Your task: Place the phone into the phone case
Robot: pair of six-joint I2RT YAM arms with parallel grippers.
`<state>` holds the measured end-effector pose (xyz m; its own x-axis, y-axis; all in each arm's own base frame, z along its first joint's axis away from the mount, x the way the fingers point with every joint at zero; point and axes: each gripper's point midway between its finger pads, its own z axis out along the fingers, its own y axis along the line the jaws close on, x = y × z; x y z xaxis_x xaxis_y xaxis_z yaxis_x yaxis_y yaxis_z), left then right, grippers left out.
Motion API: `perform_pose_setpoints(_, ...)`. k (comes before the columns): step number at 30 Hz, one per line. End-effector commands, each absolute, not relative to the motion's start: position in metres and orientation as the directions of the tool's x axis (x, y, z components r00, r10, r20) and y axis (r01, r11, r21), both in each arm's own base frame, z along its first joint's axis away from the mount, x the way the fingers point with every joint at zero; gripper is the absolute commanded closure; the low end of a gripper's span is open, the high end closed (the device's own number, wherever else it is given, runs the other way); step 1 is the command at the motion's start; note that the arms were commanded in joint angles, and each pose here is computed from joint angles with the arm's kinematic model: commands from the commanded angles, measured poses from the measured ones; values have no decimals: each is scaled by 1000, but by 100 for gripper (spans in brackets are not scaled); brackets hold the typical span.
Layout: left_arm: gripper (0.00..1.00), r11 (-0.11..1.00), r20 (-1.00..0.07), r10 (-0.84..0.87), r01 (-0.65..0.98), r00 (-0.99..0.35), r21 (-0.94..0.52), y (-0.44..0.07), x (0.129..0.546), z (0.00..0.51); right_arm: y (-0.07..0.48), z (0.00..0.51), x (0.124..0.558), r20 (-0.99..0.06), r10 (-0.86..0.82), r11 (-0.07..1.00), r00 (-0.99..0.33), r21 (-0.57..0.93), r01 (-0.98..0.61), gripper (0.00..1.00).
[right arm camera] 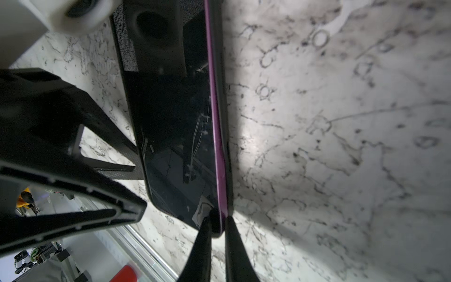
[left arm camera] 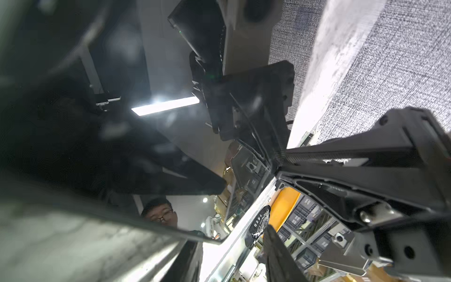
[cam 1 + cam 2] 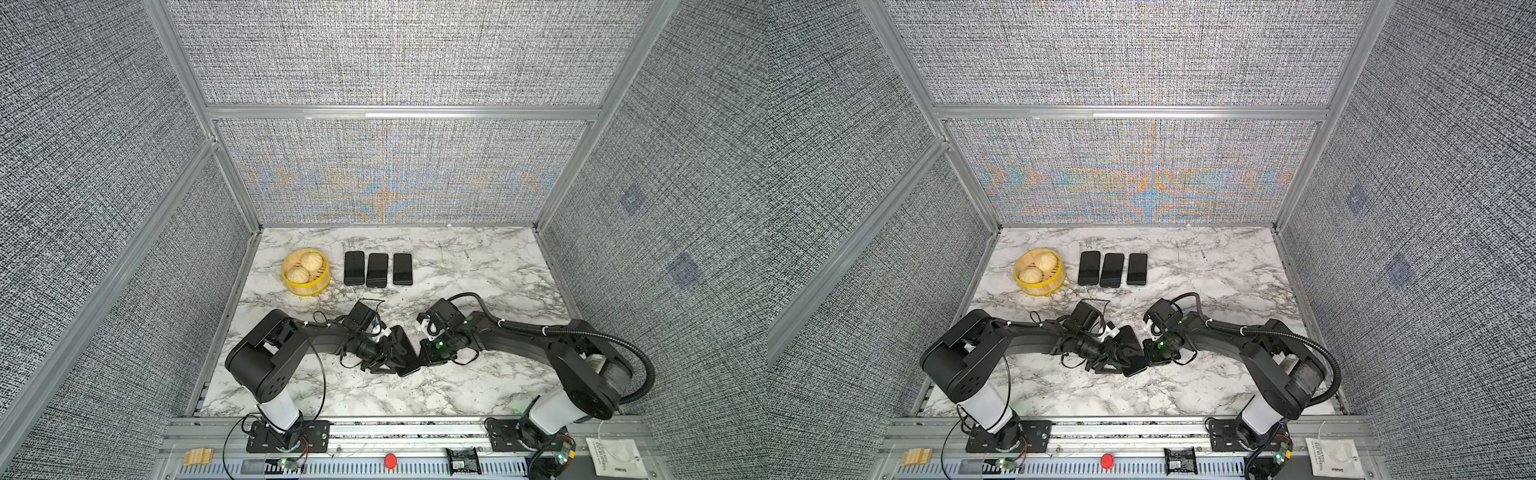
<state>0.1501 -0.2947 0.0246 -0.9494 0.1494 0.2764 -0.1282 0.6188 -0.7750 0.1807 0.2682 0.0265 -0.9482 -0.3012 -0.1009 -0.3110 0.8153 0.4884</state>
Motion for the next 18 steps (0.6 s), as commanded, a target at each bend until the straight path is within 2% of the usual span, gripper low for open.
perform_pose_setpoints(1,58,667,256,105,-123,-961,-735,-290,155,10,274,20,177,-90,-317,800,-944,510,-317,89)
perform_pose_setpoints(11,65,668,266,104,-130,-958,-732,-291,154,3,277,6,169,-52,-332,805,-942,505,-312,91)
perform_pose_setpoints(18,66,666,264,105,-129,-959,-735,-291,155,2,272,-5,167,-33,-336,820,-941,481,-310,92)
